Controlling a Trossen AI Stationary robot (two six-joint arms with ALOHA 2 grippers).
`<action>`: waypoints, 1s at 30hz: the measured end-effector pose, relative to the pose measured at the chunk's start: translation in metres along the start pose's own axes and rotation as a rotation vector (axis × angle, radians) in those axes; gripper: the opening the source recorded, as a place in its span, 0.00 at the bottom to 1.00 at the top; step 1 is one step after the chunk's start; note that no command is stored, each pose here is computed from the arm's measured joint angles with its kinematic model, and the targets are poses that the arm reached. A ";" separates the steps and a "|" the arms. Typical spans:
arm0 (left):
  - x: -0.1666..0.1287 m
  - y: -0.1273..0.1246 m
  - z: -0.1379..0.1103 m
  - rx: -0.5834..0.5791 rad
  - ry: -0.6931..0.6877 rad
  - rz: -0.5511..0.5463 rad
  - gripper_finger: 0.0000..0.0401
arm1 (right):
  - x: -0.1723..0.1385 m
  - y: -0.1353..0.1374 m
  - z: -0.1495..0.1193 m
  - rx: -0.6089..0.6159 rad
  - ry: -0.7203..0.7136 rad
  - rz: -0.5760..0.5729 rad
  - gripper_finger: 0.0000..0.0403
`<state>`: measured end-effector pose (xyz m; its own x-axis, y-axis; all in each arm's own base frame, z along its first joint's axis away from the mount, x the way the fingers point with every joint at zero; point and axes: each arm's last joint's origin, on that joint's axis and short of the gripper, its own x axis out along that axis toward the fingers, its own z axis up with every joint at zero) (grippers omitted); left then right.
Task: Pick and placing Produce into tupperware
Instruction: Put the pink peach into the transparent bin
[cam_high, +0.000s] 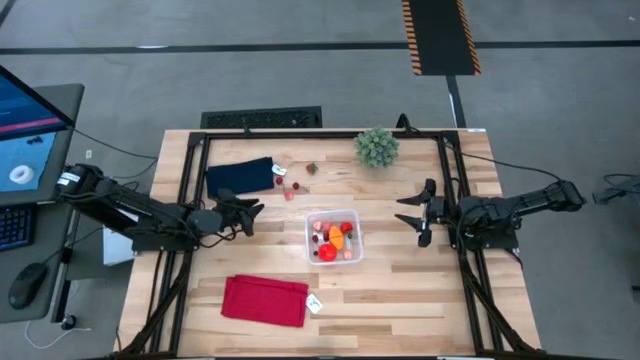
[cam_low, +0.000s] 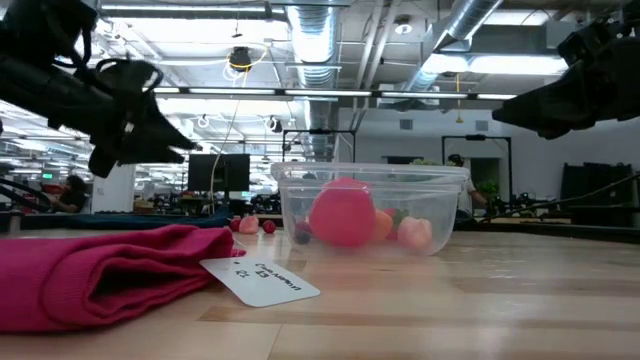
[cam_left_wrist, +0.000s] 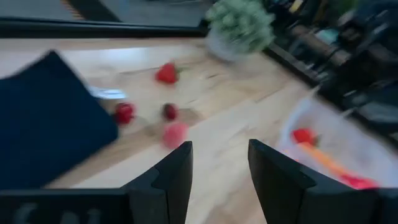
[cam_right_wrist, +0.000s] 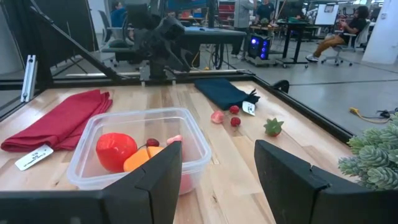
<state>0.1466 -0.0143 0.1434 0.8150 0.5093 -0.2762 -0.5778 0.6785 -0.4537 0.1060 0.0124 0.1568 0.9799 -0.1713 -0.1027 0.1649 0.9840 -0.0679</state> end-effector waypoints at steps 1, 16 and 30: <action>0.000 0.001 -0.001 0.023 0.004 0.028 0.36 | 0.000 0.000 0.000 0.000 0.000 0.000 0.56; 0.014 0.001 -0.027 0.028 0.189 0.028 0.36 | 0.000 0.000 0.000 0.000 0.000 0.000 0.56; 0.053 -0.030 -0.037 0.260 0.160 0.145 0.39 | 0.000 0.000 0.000 0.000 0.000 0.000 0.56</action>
<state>0.2089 -0.0271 0.1110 0.7078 0.5351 -0.4613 -0.6634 0.7278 -0.1737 0.1060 0.0124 0.1566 0.9798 -0.1717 -0.1029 0.1653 0.9839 -0.0680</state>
